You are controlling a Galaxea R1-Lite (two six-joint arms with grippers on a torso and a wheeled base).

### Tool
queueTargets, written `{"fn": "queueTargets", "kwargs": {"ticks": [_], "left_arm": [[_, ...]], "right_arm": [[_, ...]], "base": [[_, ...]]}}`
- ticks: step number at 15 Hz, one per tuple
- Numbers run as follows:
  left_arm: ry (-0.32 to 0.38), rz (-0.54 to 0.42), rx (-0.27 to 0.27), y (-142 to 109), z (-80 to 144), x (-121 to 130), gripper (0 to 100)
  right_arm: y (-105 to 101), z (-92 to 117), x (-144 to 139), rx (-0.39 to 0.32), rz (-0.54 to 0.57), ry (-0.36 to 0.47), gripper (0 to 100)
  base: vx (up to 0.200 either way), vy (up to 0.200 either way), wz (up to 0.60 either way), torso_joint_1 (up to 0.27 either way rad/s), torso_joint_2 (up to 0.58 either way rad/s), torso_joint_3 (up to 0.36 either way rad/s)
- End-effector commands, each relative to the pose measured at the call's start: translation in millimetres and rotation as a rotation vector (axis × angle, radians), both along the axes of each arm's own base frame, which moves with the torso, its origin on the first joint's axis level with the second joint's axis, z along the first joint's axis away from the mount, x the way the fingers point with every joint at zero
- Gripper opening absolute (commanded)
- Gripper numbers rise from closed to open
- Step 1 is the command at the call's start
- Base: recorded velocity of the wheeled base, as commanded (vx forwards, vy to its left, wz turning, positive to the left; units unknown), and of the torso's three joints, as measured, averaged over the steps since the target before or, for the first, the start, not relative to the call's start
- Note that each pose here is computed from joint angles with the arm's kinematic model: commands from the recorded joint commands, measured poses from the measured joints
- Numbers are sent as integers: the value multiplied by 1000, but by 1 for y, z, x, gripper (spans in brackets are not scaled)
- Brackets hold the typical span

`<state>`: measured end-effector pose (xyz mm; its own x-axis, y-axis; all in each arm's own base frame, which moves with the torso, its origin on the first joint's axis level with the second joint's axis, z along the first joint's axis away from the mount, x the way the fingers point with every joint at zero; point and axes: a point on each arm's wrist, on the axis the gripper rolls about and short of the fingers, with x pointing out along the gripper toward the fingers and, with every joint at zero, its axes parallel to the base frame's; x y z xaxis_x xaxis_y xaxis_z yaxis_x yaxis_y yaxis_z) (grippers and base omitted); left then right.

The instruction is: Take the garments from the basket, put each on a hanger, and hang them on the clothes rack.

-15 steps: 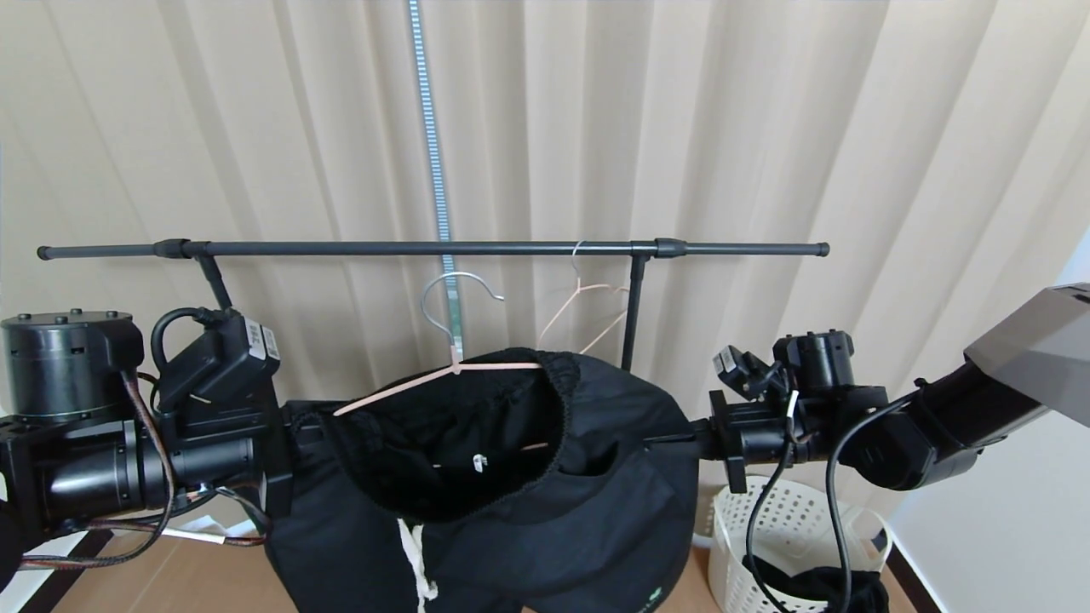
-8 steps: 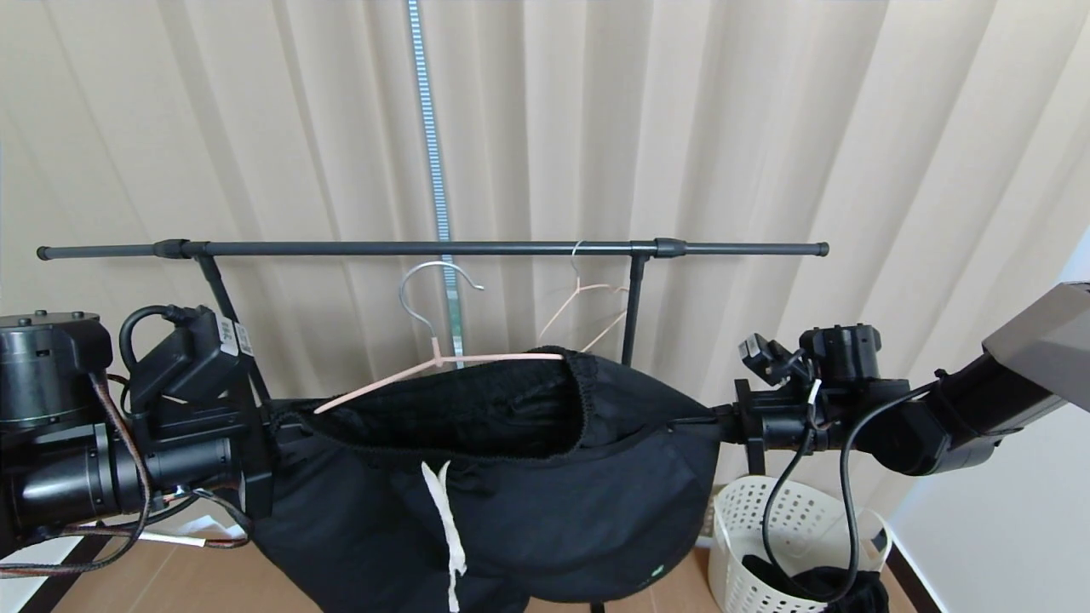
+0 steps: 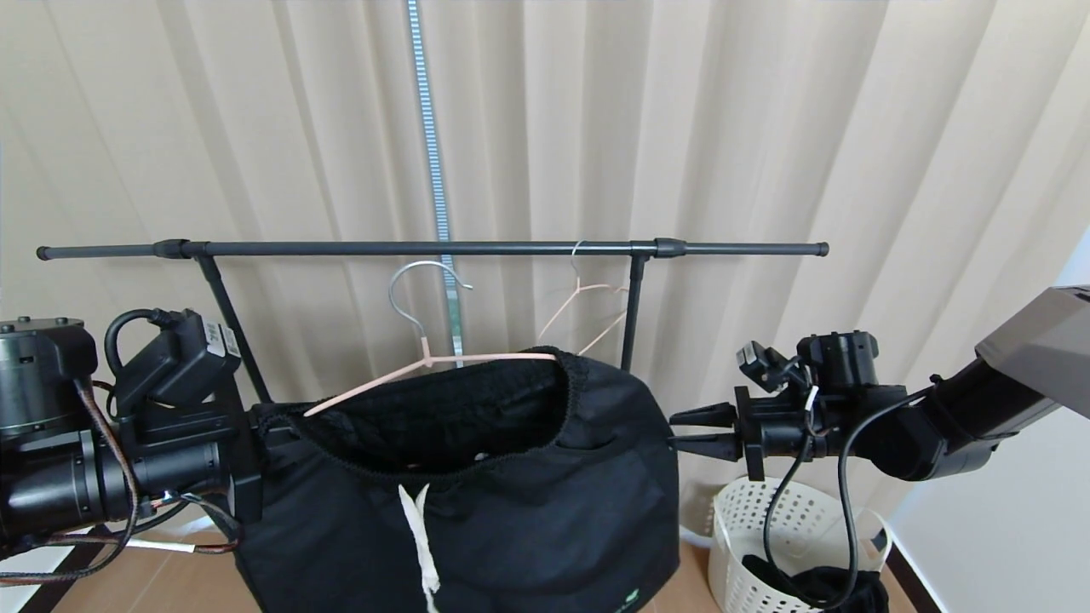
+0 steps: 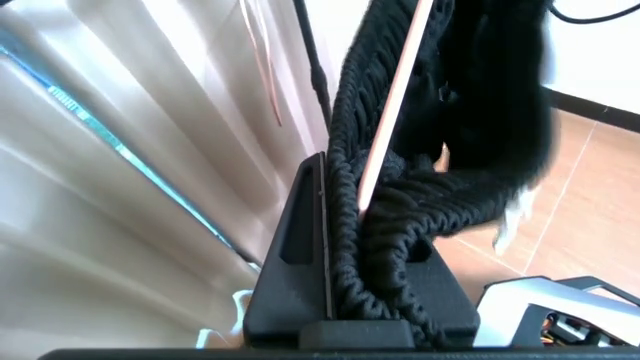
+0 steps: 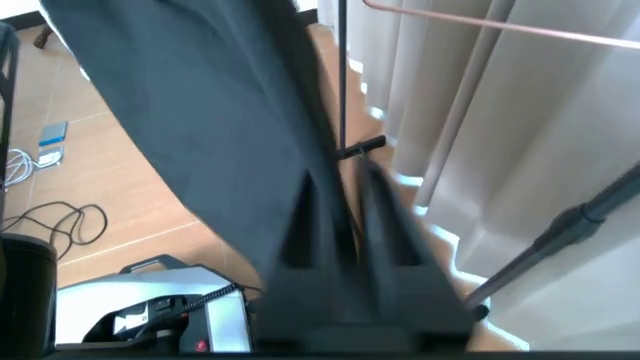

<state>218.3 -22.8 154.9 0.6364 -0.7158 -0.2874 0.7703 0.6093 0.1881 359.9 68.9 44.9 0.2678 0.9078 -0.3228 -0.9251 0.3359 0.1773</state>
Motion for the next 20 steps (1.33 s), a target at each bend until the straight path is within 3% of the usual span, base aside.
{"fn": "queueTargets", "kwargs": {"ticks": [1, 3, 6, 8, 11, 13, 15, 16, 20], "left_arm": [[20, 29, -9, 5, -2, 2, 0], [37, 80, -16, 15, -4, 1, 0], [60, 163, -14, 32, -10, 1, 0], [72, 226, -6, 41, -12, 3, 0], [105, 281, 22, 42, -19, 14, 0], [130, 305, 62, 33, -26, 27, 0], [143, 317, 93, 23, -30, 37, 0], [142, 318, 96, 22, -30, 38, 0], [210, 361, 211, -4, -54, 48, 0]], "right_arm": [[2, 3, -4, -3, 12, -19, 100], [2, 10, -5, -34, -2, -70, 100], [19, 26, -11, -148, -103, -142, 100], [29, 38, -17, -142, -110, -144, 100], [51, 66, -30, -113, -206, -98, 100], [72, 84, -41, -84, -312, -84, 100], [85, 89, -45, -79, -394, -89, 100], [86, 89, -45, -80, -399, -91, 100], [92, 87, -47, -104, -443, -102, 100]], "base": [[0, 0, 0, 0, 0, 0], [0, 0, 0, 0, 0, 0], [0, 0, 0, 0, 0, 0], [0, 0, 0, 0, 0, 0], [0, 0, 0, 0, 0, 0], [0, 0, 0, 0, 0, 0], [0, 0, 0, 0, 0, 0], [0, 0, 0, 0, 0, 0], [0, 0, 0, 0, 0, 0]]}}
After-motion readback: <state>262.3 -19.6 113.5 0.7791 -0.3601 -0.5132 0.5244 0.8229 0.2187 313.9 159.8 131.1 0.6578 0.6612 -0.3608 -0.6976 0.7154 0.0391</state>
